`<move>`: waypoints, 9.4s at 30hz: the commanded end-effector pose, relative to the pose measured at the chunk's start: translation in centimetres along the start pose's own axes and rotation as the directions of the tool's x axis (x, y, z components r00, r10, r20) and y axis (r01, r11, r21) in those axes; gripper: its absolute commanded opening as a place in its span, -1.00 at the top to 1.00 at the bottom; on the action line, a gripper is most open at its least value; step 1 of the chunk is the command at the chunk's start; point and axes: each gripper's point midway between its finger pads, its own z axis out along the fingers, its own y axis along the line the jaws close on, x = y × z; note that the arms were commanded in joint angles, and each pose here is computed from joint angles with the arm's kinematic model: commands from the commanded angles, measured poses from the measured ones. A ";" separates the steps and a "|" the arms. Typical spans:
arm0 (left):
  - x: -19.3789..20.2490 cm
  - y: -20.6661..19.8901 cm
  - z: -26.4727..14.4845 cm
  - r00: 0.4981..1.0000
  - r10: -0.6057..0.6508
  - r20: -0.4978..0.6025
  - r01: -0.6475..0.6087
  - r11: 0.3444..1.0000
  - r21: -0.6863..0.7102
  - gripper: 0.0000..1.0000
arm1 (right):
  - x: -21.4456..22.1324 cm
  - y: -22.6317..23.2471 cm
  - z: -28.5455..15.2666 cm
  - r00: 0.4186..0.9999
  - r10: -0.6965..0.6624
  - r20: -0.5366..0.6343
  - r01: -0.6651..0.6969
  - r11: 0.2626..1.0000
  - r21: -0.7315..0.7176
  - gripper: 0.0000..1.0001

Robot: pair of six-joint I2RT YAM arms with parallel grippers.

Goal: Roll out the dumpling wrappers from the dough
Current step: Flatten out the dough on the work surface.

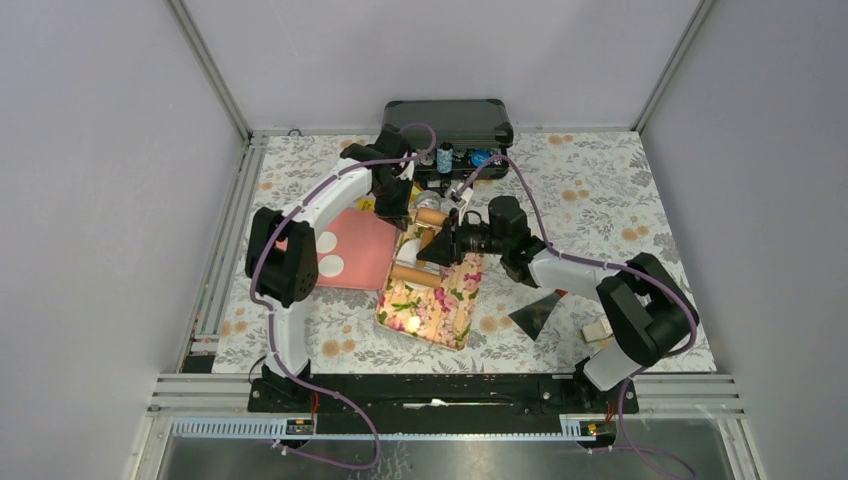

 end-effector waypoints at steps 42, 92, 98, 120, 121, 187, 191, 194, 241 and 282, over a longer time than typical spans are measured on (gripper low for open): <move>2.0 2.4 10.8 0.986 -0.026 -0.162 0.045 0.992 0.116 1.00 | 12.3 -4.8 -1.0 0.928 -0.152 -0.339 0.089 0.977 -0.194 1.00; 1.7 3.0 10.5 0.988 -0.047 -0.148 0.061 0.993 0.097 1.00 | 18.9 2.2 -6.5 0.824 -0.522 -0.223 0.314 0.746 -0.587 1.00; 1.3 2.9 10.2 0.990 -0.047 -0.136 0.060 0.993 0.097 1.00 | 19.3 3.2 -7.6 0.809 -0.546 -0.219 0.310 0.712 -0.631 1.00; 0.7 2.9 10.1 0.990 -0.058 -0.130 0.070 0.993 0.095 1.00 | 20.6 4.1 -10.1 0.715 -0.680 -0.163 0.409 0.596 -0.691 1.00; 0.7 2.8 10.1 0.990 -0.057 -0.128 0.070 0.993 0.096 1.00 | 20.5 4.0 -10.1 0.711 -0.684 -0.161 0.414 0.593 -0.691 1.00; 0.4 1.7 9.4 0.994 -0.024 -0.108 0.038 0.991 0.126 1.00 | 7.0 -2.4 0.4 0.907 -0.375 -0.191 0.352 0.925 -0.141 1.00; 0.3 1.8 9.2 0.994 -0.024 -0.105 0.037 0.992 0.123 1.00 | 6.8 -6.0 -0.3 0.900 -0.372 -0.229 0.384 0.923 0.009 1.00; 0.2 1.8 9.1 0.995 -0.024 -0.102 0.037 0.992 0.123 1.00 | 5.2 -8.5 -1.1 0.911 -0.352 -0.214 0.385 0.913 0.138 1.00; -0.2 2.0 8.7 0.995 -0.062 -0.082 0.076 0.981 0.179 1.00 | 9.5 -5.7 -1.8 0.993 0.016 -0.117 0.011 0.974 0.225 1.00; -0.2 2.0 8.1 0.996 -0.052 -0.073 0.064 0.982 0.178 1.00 | 5.5 -10.4 -2.8 0.996 0.018 -0.082 -0.010 0.995 0.098 1.00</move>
